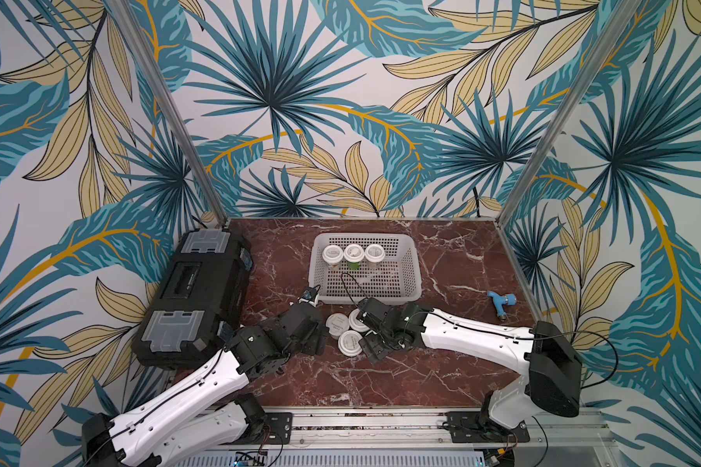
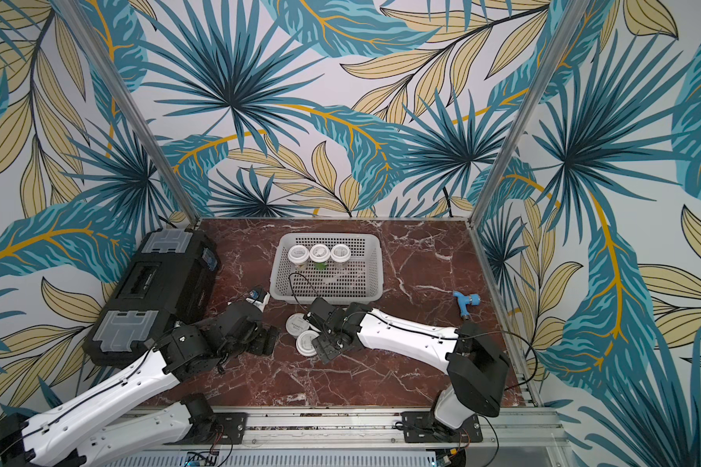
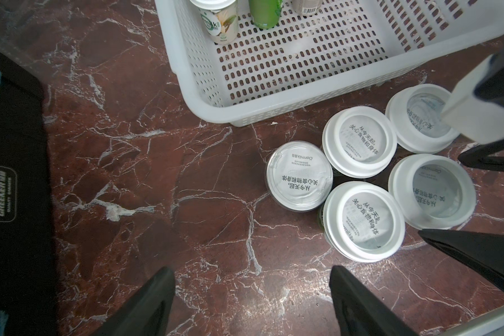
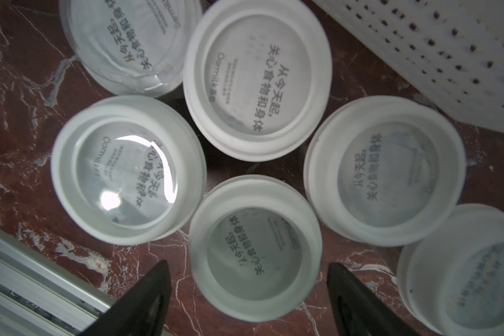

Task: Put the yogurt in the basket
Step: Pick up the yogurt from the center of the board.

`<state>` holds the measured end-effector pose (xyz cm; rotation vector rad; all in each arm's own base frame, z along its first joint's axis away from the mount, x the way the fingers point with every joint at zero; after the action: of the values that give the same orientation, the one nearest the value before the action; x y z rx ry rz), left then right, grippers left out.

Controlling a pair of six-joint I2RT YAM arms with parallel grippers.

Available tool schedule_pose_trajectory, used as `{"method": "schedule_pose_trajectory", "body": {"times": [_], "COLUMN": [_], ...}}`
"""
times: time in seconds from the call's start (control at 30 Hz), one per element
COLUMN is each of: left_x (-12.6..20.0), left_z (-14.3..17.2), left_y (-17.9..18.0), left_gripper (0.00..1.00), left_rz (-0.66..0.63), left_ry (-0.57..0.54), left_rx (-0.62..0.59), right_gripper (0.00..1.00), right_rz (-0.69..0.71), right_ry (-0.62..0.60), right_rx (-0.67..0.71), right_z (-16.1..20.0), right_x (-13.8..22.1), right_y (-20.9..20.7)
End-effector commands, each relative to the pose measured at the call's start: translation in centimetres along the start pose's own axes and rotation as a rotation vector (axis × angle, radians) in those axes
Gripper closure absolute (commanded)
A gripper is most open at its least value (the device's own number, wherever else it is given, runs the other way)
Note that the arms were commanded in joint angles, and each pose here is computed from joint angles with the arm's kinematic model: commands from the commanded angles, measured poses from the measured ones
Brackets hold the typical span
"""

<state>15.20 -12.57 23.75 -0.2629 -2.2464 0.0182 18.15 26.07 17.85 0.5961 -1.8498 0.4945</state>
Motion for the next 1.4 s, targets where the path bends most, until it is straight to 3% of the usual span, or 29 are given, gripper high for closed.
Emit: {"method": "schedule_pose_trajectory", "body": {"times": [0.0,0.73,1.37], "left_x": [-0.2,0.4,0.6], "left_z": [0.3,-0.2,-0.4], "left_y": [0.2,0.2,0.2], "left_gripper": [0.13,0.13,0.13], "left_rz": [0.000,-0.011,-0.017], "left_ry": [0.000,-0.015,-0.014], "left_rx": [0.011,0.002,-0.002], "right_gripper": [0.12,0.22,0.20], "right_rz": [0.009,0.008,0.000], "right_ry": [-0.001,0.023,0.040], "right_rx": [-0.002,-0.003,-0.004], "right_z": [-0.5,-0.3,0.3], "right_x": [-0.2,-0.9,-1.2], "right_y": [0.0,-0.5,-0.6]}}
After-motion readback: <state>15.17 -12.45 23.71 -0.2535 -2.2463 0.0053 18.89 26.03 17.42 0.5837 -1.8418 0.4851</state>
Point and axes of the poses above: each gripper's point midway between its finger pads, its own x axis back along the fingers, its own y axis along the line the jaws close on, z = x × y, the point moved 9 cm from there along x, back along the fingers, and after that the axes turned 7 degrees about x, right-handed, at the moved point
